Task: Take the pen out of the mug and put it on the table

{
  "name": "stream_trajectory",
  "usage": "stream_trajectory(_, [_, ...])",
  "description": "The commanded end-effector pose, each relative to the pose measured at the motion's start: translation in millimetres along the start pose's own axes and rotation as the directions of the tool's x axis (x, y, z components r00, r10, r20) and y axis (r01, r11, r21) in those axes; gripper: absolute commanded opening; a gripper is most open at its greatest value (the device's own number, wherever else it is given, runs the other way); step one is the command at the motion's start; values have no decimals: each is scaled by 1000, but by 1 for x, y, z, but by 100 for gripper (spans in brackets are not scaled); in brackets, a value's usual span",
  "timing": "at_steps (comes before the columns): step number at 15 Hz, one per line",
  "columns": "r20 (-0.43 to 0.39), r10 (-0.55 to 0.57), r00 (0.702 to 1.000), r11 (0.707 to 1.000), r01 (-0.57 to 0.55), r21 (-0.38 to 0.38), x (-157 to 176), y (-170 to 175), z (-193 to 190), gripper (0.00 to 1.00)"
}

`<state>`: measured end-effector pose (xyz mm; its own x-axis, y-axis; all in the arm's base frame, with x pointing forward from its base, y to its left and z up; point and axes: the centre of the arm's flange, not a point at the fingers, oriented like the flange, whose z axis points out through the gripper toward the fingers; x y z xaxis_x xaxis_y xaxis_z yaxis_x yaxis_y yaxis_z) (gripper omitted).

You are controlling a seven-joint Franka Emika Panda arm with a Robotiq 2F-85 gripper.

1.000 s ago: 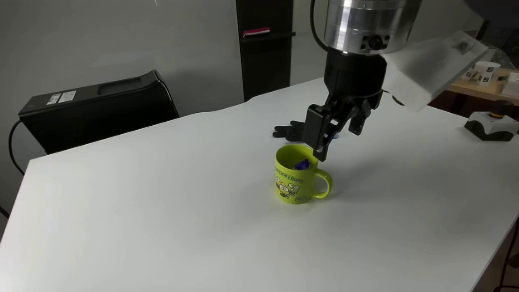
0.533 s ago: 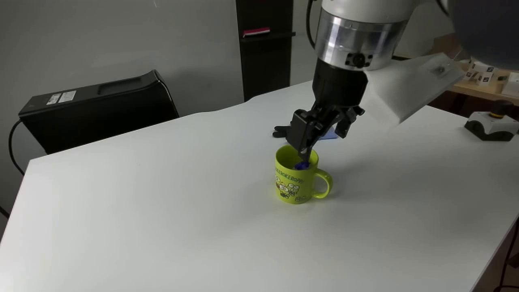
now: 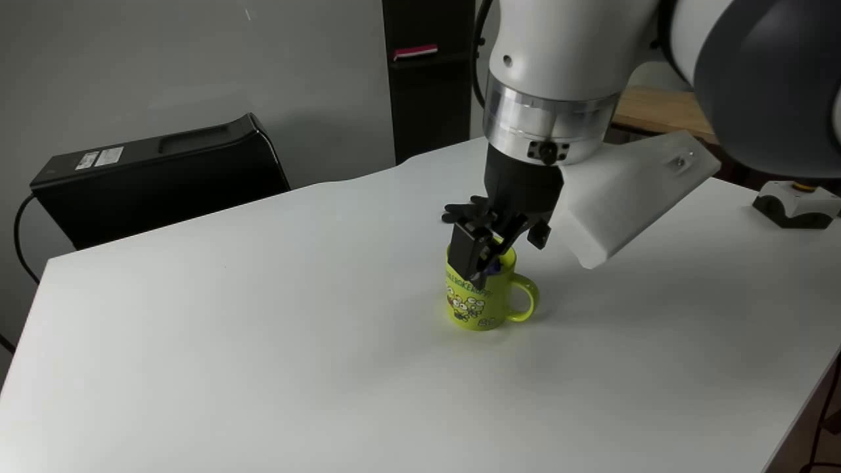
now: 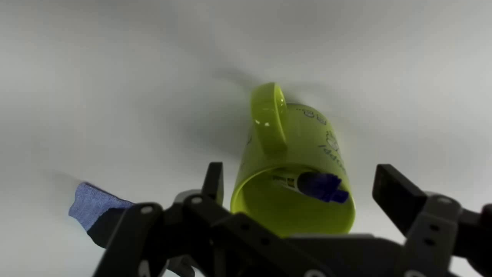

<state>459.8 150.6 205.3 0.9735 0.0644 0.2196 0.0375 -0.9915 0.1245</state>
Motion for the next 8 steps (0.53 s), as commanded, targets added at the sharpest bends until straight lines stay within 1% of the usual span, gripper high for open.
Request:
stream_trajectory(1, [-23,19,1000,999,-20,-25,5,-10,13,100])
stream_trajectory(8, [-59,25,998,997,-29,-68,18,2,14,100])
